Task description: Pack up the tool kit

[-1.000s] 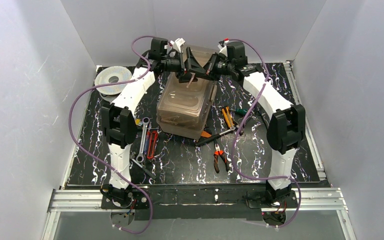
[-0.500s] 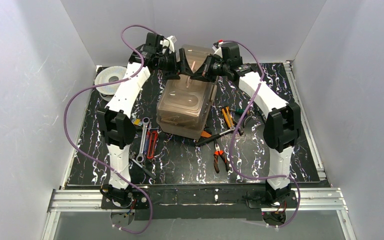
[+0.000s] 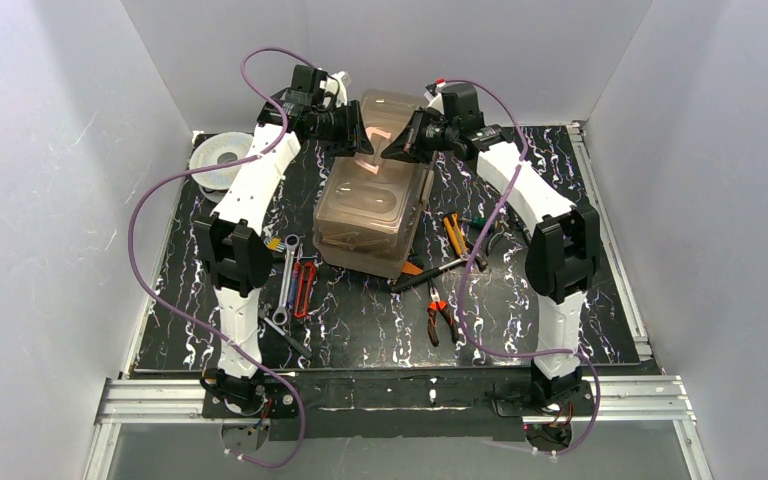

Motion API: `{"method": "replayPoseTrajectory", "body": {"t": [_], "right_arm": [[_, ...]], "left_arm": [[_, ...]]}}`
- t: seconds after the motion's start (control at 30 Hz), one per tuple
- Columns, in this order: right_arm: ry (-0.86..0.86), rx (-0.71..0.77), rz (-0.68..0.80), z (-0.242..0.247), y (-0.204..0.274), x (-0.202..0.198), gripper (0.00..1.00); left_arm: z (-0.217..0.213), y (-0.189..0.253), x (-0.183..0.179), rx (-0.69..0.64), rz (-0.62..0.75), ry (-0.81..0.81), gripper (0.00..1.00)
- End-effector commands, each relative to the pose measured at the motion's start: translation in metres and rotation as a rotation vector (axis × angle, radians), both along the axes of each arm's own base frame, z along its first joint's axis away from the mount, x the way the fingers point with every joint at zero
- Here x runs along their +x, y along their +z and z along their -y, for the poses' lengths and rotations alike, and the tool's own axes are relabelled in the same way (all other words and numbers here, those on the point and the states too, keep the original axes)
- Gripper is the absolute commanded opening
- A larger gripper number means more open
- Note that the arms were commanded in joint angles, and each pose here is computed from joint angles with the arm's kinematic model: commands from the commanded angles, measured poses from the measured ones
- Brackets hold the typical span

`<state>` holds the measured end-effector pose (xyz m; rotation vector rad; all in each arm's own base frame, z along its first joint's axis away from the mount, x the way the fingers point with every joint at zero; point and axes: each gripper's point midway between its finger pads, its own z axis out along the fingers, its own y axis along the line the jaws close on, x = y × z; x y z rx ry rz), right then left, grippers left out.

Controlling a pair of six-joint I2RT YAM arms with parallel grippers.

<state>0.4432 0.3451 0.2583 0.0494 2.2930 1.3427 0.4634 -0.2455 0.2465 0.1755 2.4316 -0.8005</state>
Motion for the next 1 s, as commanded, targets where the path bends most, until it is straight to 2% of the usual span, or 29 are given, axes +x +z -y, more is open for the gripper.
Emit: {"method": "replayPoseTrajectory", "body": {"t": [0.0, 0.07, 0.17, 0.3, 0.37, 0.5, 0.57, 0.7, 0.97], "right_arm": [[-0.039, -0.003, 0.084, 0.025, 0.032, -0.005, 0.01], [-0.061, 0.000, 0.086, 0.041, 0.032, -0.006, 0.01], [-0.104, 0.003, 0.095, 0.066, 0.033, -0.009, 0.01], [-0.170, -0.031, 0.078, 0.102, 0.011, -0.016, 0.03], [-0.195, -0.034, 0.065, 0.118, -0.003, -0.022, 0.16], [-0.230, -0.024, 0.041, 0.138, -0.030, -0.029, 0.62], [-0.226, -0.015, 0.033, 0.139, -0.038, -0.030, 0.73], [-0.179, 0.103, 0.017, 0.130, -0.043, -0.026, 0.81], [-0.163, 0.300, 0.021, 0.118, -0.055, 0.000, 0.85]], "left_arm": [[0.001, 0.016, -0.005, -0.026, 0.037, -0.035, 0.41], [0.003, 0.015, -0.005, -0.030, 0.038, -0.039, 0.37], [0.006, 0.016, -0.004, -0.053, 0.040, -0.042, 0.25], [0.013, 0.019, -0.004, -0.098, 0.037, -0.051, 0.19], [0.016, 0.020, -0.004, -0.114, 0.037, -0.054, 0.15], [0.018, 0.027, -0.004, -0.142, 0.062, -0.055, 0.02], [0.018, 0.031, -0.004, -0.150, 0.078, -0.052, 0.00], [0.015, 0.033, -0.005, -0.138, 0.095, -0.040, 0.00], [0.008, 0.024, -0.009, -0.111, 0.096, -0.021, 0.00]]}}
